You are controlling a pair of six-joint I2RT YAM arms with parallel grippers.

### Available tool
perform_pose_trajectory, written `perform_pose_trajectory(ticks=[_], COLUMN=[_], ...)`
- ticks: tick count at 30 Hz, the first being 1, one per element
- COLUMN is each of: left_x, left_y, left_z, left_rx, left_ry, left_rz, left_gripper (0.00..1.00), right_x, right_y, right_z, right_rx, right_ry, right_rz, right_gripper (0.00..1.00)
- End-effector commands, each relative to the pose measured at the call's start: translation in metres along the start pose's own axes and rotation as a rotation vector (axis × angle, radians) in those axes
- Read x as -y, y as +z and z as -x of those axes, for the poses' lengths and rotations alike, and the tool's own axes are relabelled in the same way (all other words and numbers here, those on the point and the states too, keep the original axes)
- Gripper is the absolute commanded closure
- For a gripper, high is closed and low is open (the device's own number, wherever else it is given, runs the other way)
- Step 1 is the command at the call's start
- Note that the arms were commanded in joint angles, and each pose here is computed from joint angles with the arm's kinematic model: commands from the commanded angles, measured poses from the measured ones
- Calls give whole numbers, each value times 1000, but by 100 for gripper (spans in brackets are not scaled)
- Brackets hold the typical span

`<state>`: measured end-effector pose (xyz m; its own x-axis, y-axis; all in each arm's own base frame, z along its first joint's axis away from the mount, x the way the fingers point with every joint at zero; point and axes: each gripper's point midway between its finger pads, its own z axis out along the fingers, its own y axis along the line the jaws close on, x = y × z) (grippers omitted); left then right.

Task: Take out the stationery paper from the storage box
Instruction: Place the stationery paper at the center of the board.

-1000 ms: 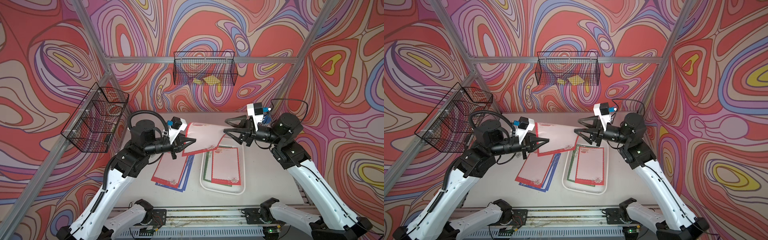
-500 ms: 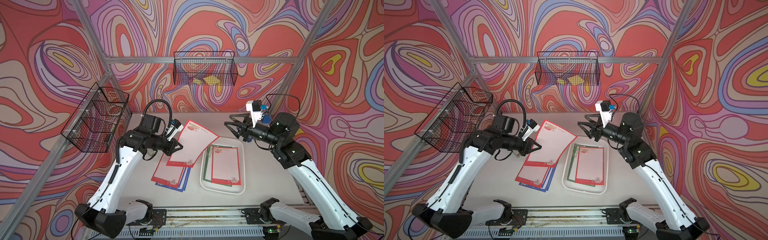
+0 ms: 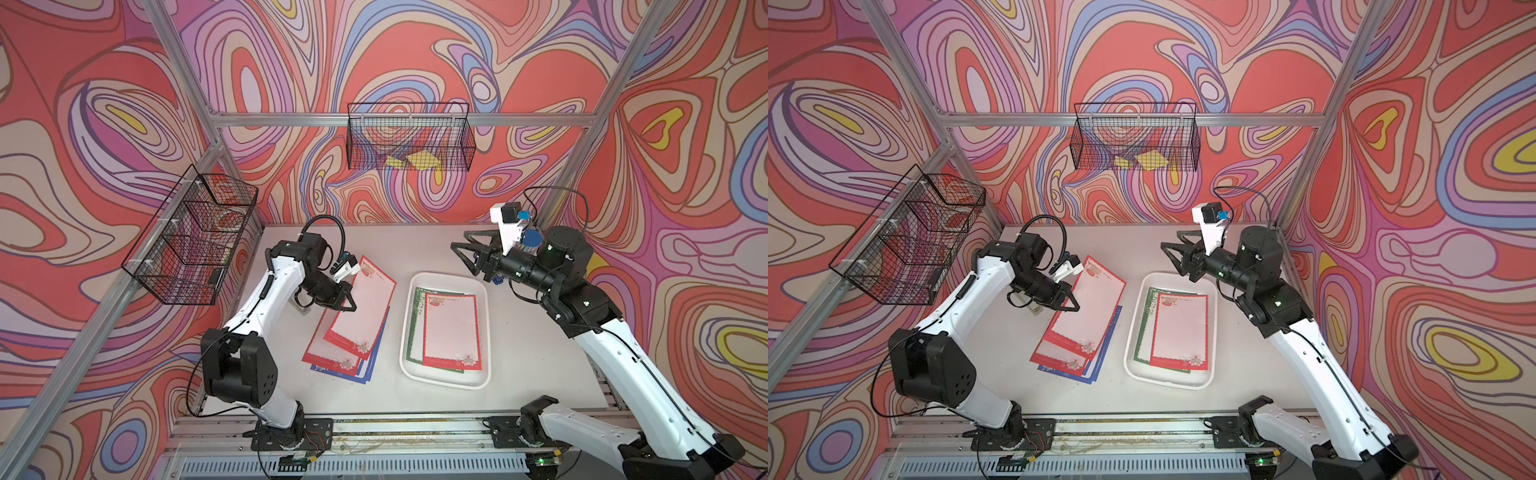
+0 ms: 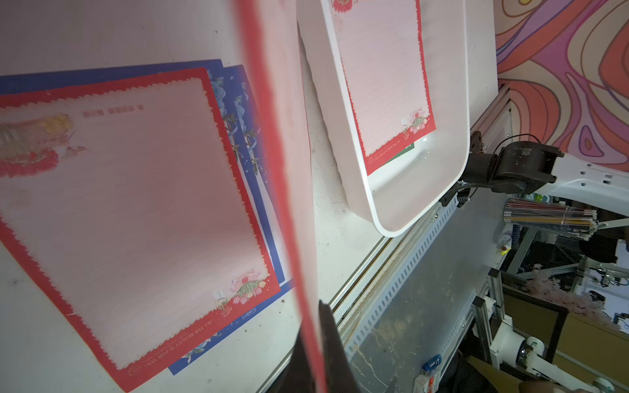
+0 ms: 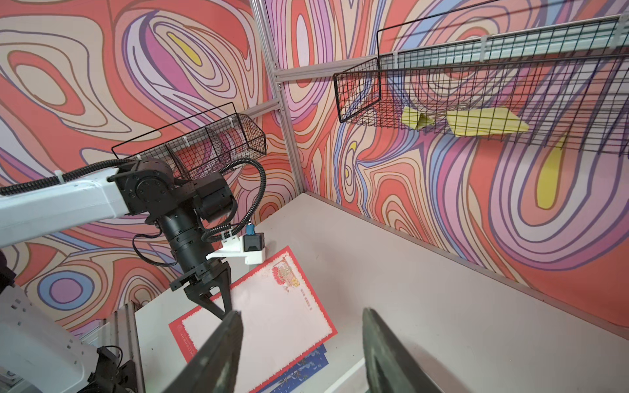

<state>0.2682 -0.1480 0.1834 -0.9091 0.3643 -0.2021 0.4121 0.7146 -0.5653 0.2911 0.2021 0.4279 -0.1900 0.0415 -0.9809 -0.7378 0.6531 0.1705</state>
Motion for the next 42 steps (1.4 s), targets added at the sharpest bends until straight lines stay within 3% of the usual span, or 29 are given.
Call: perform_pose_trajectory(ticks=[1, 7, 18, 28, 42], left_x=[-9, -28, -54, -54, -97], left_y=[9, 17, 26, 22, 39], left_z=[-16, -14, -24, -23, -39], left_rx=[-75, -90, -160, -109, -176], left_ry=[-71, -153, -227, -239, -347], left_rz=[-52, -85, -34, -68, 54], left_gripper=[100, 100, 100, 100, 100], right_x=[9, 13, 17, 22, 26], right_y=[5, 11, 8, 9, 11], right_z=[-10, -15, -19, -25, -31], right_rx=[-23, -56, -71, -84, -99], right_ry=[6, 15, 3, 3, 3], right_rz=[-33, -41, -67, -93, -105], right_gripper=[41, 41, 41, 41, 41])
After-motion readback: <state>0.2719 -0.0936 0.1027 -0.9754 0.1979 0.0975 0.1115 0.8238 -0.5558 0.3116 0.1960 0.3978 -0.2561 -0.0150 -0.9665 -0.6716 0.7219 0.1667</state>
